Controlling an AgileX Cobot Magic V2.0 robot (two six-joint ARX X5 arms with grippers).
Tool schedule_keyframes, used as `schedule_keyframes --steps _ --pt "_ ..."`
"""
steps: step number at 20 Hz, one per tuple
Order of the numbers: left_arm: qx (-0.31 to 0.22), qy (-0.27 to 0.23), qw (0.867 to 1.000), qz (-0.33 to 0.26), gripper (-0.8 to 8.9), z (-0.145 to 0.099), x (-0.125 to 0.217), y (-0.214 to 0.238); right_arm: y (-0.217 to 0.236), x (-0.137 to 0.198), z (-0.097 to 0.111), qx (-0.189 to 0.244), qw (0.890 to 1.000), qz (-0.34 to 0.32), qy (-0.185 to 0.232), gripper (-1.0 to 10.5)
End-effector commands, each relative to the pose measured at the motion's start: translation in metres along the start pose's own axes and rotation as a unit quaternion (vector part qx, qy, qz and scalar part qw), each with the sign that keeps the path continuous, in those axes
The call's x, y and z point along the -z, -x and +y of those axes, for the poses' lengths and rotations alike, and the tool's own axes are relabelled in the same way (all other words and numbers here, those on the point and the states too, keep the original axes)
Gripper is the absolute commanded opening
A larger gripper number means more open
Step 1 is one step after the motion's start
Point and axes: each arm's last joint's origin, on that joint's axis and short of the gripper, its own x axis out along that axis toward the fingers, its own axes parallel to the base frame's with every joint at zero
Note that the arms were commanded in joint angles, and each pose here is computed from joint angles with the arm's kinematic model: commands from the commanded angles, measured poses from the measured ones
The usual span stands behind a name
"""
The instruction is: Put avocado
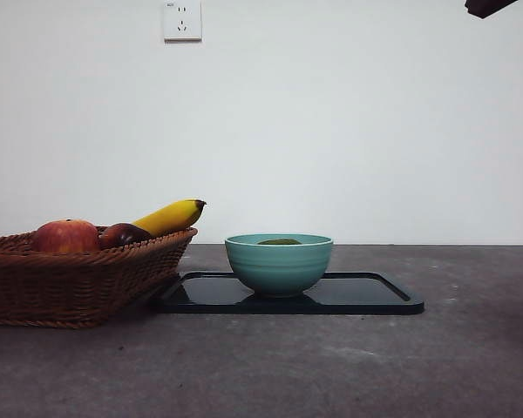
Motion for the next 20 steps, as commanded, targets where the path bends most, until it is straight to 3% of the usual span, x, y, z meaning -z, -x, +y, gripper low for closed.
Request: schedule_keyframes --steps 1,3,5,8,10,14,20 --pt "-0.066 -0.081 0.987 -0.12 0.09 0.005 -0.015 0.017 0.001 -0.002 0.002 -0.005 1.0 -0.005 0.007 0.1" --pt "-0.151 -0.116 0.961 -0.202 0.09 0.007 -0.014 0.034 0.001 -0.002 0.002 -0.005 1.0 -0.005 0.007 0.1" --pt "-0.239 -0.125 0.931 -0.245 0.09 0.009 -0.003 0.044 0.001 -0.002 0.002 -0.005 1.0 -0.005 0.007 0.1" --pt "-0.352 -0.102 0.894 -0.258 0.09 0.014 0.027 0.046 0.001 -0.002 0.002 -0.005 1.0 -0.005 0.008 0.1" --pt "-0.4 -0.087 0.876 -0.254 0.09 0.019 0.053 0.041 0.001 -0.002 0.002 -0.005 1.0 -0.005 0.008 0.1" --pt "-0.432 -0.074 0.864 -0.246 0.09 0.029 0.099 0.025 0.001 -0.003 0.002 -0.005 1.0 -0.006 0.008 0.1" --pt "-0.444 -0.036 0.867 -0.223 0.09 0.044 0.16 -0.003 0.001 -0.003 0.002 -0.005 1.0 -0.008 0.008 0.1"
